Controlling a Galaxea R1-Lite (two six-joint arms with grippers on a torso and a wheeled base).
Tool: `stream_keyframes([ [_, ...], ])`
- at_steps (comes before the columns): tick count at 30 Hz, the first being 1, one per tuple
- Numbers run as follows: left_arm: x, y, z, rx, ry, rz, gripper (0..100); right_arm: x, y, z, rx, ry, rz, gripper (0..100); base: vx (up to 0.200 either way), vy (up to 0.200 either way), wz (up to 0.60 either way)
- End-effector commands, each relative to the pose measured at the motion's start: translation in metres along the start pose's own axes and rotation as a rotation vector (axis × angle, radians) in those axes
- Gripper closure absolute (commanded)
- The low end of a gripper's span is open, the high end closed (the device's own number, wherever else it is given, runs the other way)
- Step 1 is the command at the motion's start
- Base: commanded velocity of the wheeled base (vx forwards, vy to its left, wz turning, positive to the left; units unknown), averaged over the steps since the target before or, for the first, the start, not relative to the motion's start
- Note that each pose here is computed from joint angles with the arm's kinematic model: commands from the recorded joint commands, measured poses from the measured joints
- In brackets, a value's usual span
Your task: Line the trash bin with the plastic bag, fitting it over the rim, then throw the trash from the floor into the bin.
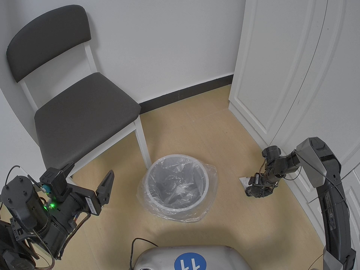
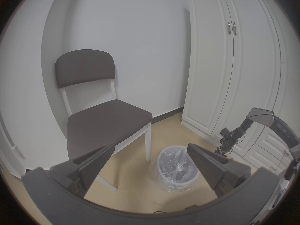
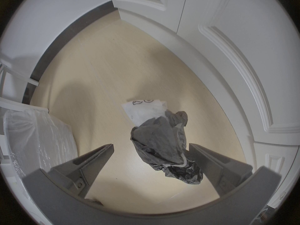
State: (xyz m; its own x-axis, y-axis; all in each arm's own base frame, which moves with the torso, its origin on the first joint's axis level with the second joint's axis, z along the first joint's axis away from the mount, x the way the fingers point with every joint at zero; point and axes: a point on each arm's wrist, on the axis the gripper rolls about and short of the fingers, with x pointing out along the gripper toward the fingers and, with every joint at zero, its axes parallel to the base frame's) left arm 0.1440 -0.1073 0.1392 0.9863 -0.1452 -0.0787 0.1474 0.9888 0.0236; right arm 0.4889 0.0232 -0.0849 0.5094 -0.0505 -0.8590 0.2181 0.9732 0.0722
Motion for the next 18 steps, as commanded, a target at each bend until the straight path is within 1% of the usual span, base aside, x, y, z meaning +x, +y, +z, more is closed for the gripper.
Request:
stream_keyframes([
  [1,0.0007,-0.0004,-0.0024,0.007,0.011,0.001,0,0.0026,0.0028,0.0047,0.004,0.007,-0.007,0,0.000,0.000,0.00],
  [15,-0.0004,0.0004,-0.0045,0.010,0.019,0.001,0,0.0031,0.0027,0.0043,0.006,0.010,-0.010,0,0.000,0.000,0.00],
  [16,-0.0004,0.0004,-0.0045,0.011,0.019,0.001,0,0.0031,0.0027,0.0043,0.006,0.010,-0.010,100,0.000,0.000,0.00],
  [18,-0.0004,0.0004,-0.0045,0.010,0.019,0.001,0,0.0031,0.0027,0.0044,0.004,0.009,-0.009,100,0.000,0.000,0.00],
])
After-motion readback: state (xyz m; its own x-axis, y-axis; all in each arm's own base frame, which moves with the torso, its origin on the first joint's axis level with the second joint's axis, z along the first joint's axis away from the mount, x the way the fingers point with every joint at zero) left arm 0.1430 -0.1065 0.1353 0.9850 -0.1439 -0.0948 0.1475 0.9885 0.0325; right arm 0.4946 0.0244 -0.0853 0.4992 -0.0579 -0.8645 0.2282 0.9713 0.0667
